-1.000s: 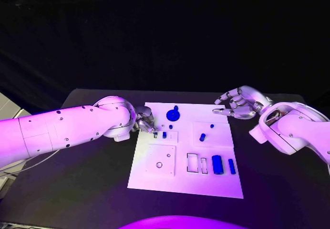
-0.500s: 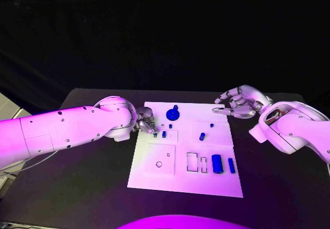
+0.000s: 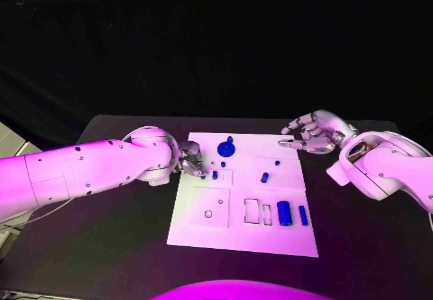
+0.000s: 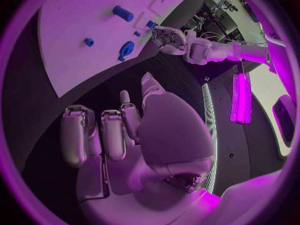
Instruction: Assemble the parts on the task board
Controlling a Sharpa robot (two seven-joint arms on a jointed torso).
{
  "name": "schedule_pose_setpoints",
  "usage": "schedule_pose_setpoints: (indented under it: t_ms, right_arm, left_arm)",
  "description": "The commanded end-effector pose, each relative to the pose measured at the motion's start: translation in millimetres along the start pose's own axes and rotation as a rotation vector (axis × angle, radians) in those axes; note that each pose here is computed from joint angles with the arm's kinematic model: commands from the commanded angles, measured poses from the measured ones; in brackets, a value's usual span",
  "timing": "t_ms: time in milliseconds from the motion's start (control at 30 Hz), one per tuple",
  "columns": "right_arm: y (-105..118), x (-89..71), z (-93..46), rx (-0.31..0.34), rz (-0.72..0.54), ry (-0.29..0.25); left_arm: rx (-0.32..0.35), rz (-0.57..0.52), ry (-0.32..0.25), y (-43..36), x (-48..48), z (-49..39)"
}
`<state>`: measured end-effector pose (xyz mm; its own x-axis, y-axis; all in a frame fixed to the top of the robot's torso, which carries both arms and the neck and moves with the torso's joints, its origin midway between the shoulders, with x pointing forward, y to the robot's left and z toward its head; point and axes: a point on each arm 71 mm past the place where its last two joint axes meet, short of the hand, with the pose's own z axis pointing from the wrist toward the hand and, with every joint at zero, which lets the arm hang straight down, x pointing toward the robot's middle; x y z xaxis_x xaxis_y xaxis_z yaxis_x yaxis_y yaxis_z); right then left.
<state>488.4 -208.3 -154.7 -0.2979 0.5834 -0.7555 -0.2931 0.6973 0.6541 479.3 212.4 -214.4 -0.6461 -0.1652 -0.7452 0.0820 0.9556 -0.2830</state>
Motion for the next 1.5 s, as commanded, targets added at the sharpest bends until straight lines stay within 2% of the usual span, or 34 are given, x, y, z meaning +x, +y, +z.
schedule_pose_setpoints:
  t_ms: [33,767,1000,1167,1500]
  right_arm:
    - [1.1,0.7,-0.3,-0.014,-0.003,0.004]
    - [0.9,0.6,-0.8,-0.013,-0.003,0.005]
    - [1.0,0.8,-0.9,-0.013,-0.003,0.007]
    - [0.9,0.8,-0.8,-0.013,-0.003,0.008]
    - [0.6,0.6,-0.8,-0.013,-0.003,0.007]
  left_arm:
    - [0.005,0.019,0.026,-2.1,3.9,-0.4]
    - [-0.041,0.009,0.011,3.7,2.0,1.1]
    - [-0.03,0.002,0.021,0.6,3.3,1.6]
    - [-0.01,-0.019,0.055,-2.5,6.1,1.7]
    - [0.0,-0.04,0.075,-2.8,7.1,2.3]
